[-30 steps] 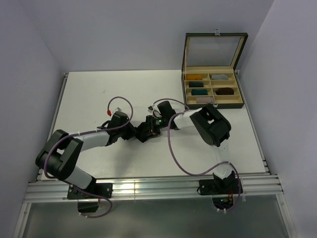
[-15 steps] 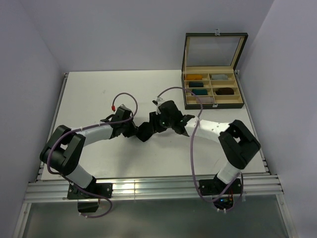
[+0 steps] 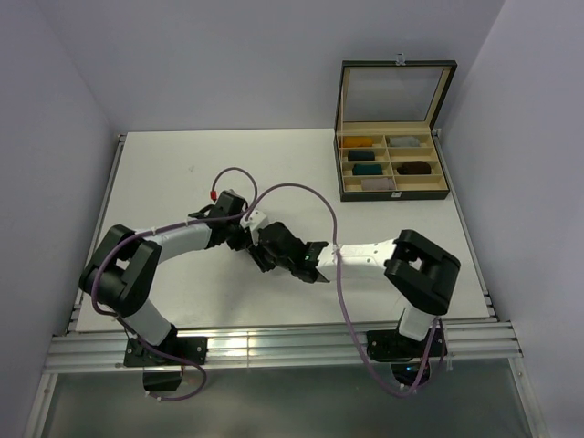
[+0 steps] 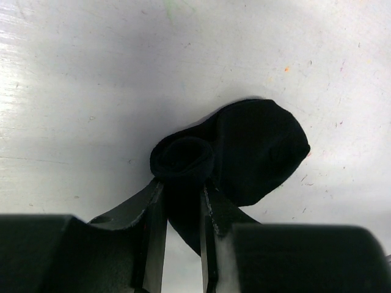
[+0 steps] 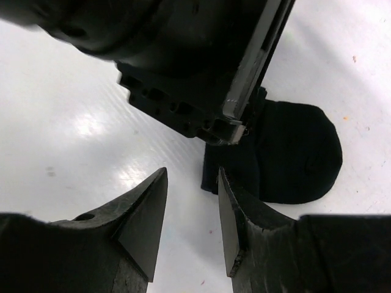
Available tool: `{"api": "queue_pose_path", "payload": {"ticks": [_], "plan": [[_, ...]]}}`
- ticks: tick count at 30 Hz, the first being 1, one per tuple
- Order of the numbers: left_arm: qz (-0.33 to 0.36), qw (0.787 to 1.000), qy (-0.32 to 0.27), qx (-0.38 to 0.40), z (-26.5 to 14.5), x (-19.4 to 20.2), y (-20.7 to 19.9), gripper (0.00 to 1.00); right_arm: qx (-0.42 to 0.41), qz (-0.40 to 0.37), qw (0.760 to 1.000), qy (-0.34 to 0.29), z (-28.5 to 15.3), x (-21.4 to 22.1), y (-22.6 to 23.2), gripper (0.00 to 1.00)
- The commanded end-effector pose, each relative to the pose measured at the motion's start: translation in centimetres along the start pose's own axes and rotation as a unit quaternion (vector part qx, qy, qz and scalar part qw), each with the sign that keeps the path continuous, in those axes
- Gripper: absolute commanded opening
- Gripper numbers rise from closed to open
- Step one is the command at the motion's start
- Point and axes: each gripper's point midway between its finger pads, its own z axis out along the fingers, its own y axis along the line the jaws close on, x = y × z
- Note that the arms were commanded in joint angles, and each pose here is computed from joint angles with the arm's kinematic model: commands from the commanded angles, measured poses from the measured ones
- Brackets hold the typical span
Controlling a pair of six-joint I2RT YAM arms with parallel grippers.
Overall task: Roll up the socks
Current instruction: Roll the sock at the center of the board.
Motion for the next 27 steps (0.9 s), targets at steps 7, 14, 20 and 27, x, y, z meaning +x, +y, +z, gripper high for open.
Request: {"api": "queue_pose_path", "payload": {"ticks": [7, 14, 20, 27], "plan": [[0.025, 0.997, 0.044, -0.054, 0.5, 2.1, 2.9, 0.0, 0.082, -0.05, 0.995, 0.003, 2.5, 1.2, -2.0, 0.48], [0.027, 0.997, 0.051, -0.054, 0.7, 2.5, 3.0, 0.0, 0.095, -0.053, 0.994, 0.033, 2.4, 3.2, -2.5, 0.52], [0.027, 0.997, 0.053, -0.048, 0.7, 2.3, 2.5, 0.0, 0.082, -0.05, 0.993, 0.062, 3.1, 4.4, -1.9, 0.53], [0.031, 0.997, 0.053, -0.049, 0.4, 2.1, 2.3, 0.0, 0.096, -0.036, 0.989, 0.104, 3.5, 6.8, -2.1, 0.54]]}}
